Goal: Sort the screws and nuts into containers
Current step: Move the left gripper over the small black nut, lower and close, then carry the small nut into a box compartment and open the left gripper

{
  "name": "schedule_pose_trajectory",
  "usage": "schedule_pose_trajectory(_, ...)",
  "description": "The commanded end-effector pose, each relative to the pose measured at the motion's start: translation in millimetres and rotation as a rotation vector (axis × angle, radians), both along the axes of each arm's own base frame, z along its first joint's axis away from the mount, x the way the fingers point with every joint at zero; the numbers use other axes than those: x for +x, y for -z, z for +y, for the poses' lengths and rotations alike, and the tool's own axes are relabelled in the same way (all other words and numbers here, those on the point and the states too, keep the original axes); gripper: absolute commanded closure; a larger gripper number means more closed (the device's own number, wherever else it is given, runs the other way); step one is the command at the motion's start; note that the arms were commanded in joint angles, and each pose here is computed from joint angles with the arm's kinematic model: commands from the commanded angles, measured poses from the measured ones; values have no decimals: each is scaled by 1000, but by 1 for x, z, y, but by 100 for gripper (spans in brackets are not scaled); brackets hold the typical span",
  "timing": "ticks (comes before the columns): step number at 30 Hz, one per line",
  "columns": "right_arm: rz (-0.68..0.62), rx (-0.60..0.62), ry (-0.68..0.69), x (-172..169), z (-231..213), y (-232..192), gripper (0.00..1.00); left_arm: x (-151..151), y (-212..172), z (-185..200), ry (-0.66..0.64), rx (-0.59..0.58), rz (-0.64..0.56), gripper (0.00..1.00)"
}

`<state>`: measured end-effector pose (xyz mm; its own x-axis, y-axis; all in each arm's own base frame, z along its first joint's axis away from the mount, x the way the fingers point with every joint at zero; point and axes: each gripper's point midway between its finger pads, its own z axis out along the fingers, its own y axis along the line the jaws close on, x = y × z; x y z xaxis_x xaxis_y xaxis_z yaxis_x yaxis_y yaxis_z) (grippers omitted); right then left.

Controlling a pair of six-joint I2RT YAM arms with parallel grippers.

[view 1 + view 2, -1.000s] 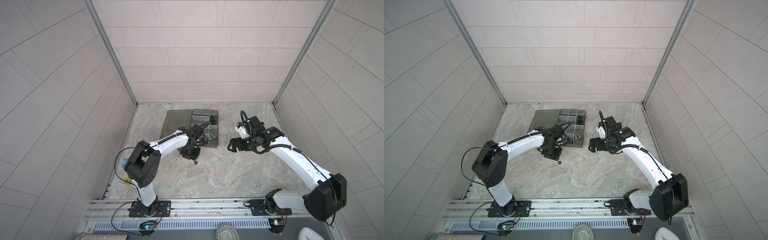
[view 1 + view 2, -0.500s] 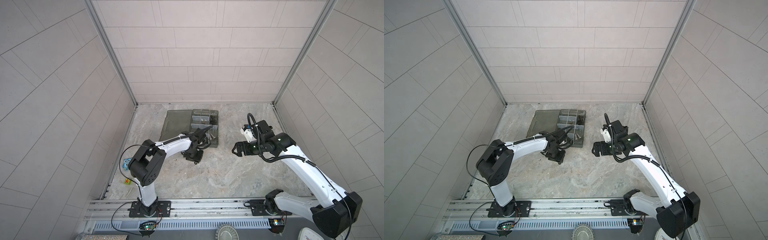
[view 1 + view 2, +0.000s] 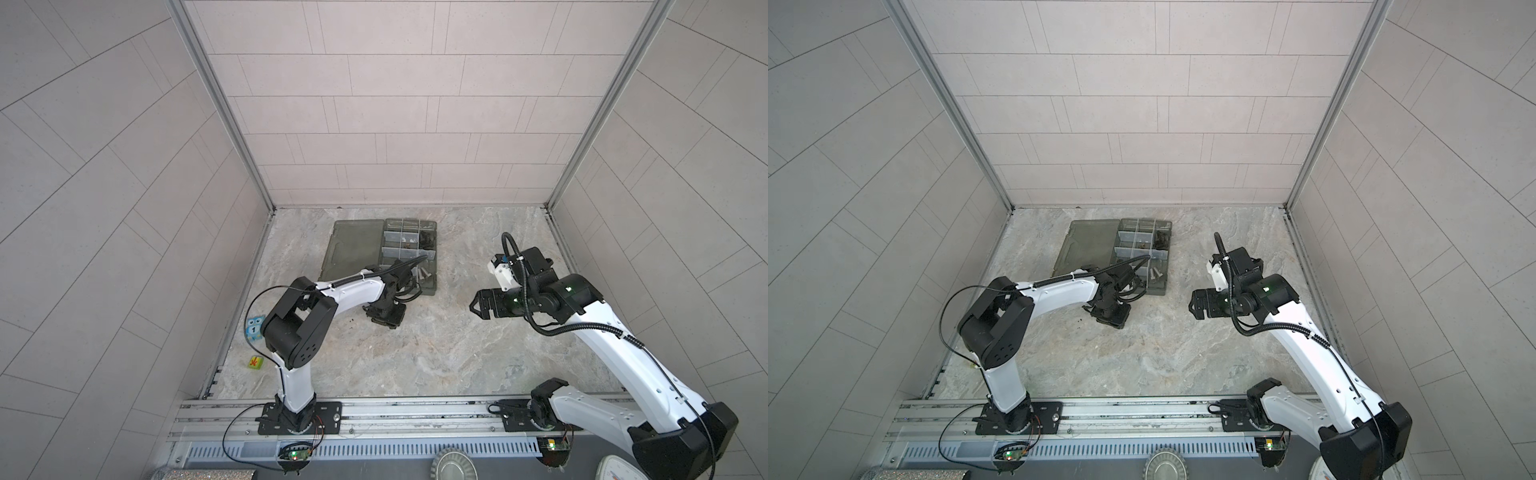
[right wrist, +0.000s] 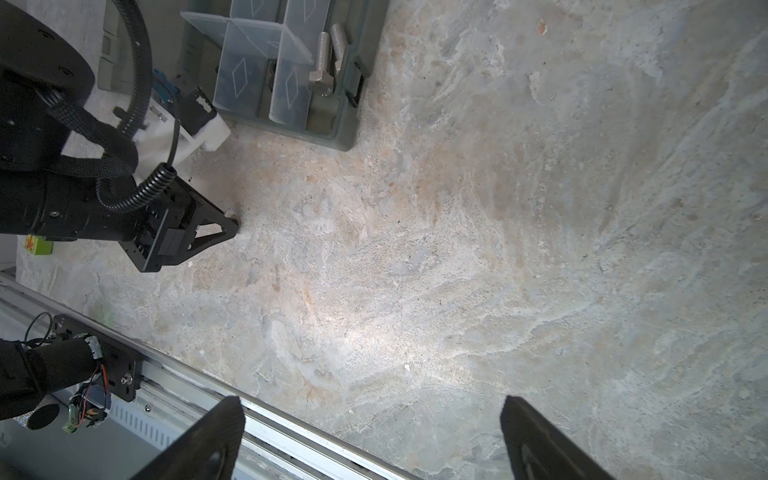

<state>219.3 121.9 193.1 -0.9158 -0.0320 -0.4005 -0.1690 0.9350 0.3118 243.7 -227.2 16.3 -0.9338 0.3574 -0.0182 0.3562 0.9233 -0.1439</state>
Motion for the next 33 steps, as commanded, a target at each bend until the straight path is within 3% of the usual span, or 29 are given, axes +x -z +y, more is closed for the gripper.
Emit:
schedule_pose_trajectory(1,10,-14,14,-7,-5,2,2,-6,8,5,21,36,18,68)
schedule_pose_trajectory(9,13,-19,19,-11,-7,3,2,-7,9,3,25,29,21,79)
schedule_pose_trajectory(16,4,-15,22,-11,-8,1,2,1,-15,-1,35,14,-11,82)
schedule_pose_trajectory(24,-21,-8,25,-6,-6,-4,2,36,-67,-18,69,7,-113,82)
schedule_pose_trajectory(33,-61,-21,20,3,-7,-15,2,69,-77,-37,91,16,-148,82)
